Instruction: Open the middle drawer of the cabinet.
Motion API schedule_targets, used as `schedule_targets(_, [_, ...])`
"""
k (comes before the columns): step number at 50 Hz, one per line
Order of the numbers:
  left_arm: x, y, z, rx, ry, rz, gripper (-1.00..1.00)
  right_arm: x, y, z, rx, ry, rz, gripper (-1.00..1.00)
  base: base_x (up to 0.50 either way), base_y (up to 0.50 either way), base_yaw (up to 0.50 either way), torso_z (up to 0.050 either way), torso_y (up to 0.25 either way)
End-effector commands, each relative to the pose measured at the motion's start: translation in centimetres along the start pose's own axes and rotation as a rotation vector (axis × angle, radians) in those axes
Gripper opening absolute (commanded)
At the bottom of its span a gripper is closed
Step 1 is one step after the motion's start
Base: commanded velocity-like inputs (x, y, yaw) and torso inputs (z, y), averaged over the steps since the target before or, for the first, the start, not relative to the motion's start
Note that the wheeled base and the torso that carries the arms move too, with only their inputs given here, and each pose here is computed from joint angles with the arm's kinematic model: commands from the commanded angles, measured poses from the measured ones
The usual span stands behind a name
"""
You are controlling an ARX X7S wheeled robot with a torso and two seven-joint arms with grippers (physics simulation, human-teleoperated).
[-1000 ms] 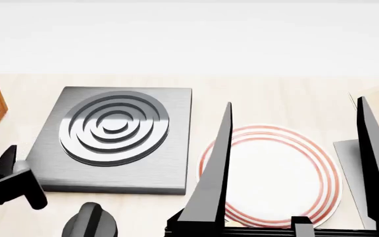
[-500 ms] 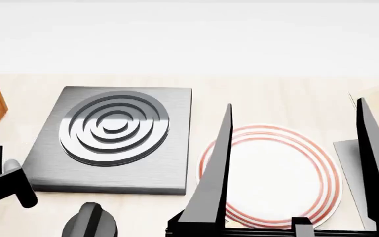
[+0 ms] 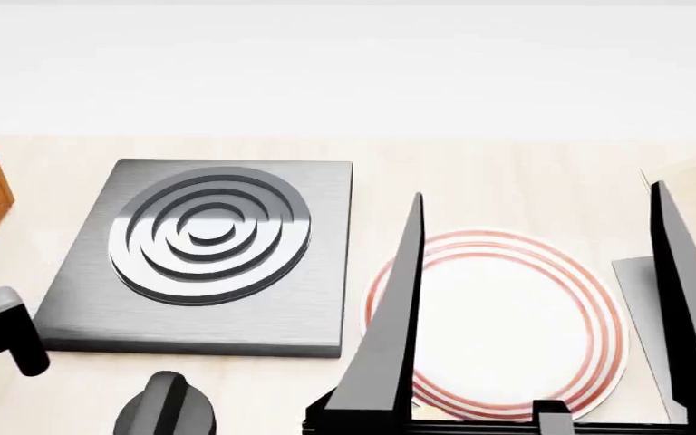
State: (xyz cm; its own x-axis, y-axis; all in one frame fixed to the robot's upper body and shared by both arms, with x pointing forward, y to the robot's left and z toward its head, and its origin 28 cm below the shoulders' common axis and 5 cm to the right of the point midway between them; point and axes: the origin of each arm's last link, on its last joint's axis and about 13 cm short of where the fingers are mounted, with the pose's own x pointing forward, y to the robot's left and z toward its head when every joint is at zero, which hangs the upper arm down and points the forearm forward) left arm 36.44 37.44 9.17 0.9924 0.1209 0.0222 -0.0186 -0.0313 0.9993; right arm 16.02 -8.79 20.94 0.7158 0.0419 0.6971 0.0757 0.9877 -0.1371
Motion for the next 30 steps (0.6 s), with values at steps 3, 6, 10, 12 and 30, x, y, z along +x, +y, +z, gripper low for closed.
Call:
schedule_targets(3, [0.0, -0.2, 0.5, -0.028, 0.017, -0.045, 1.0, 0.0, -0.2, 0.0, -0.019, 0.0, -0.008, 1.0, 0.0, 0.0, 0.0, 0.0, 0.0])
schedule_targets(6, [-0.1, -0.4, 0.5, -0.026, 0.015, -0.051, 1.0, 0.0, -0.2, 0.0, -0.02, 0.001, -0.008, 1.0, 0.0, 0.0, 0.0, 0.0, 0.0])
schedule_targets(10, [-0.1, -0.3, 0.3, -0.025, 0.014, -0.052, 1.0, 0.0, -0.2, 0.0, -0.02, 0.001, -0.007, 1.0, 0.0, 0.0, 0.0, 0.0, 0.0])
schedule_targets(12, [-0.1, -0.3, 0.2, -0.025, 0.017, -0.053, 1.0, 0.0, -0.2, 0.0, -0.021, 0.001, -0.007, 1.0, 0.0, 0.0, 0.0, 0.0, 0.0])
schedule_targets(30, [-0.5, -0.4, -0.7, -0.022, 0.052, -0.063, 1.0, -0.1, -0.1, 0.0, -0.019, 0.006, -0.004, 1.0, 0.0, 0.0, 0.0, 0.0, 0.0])
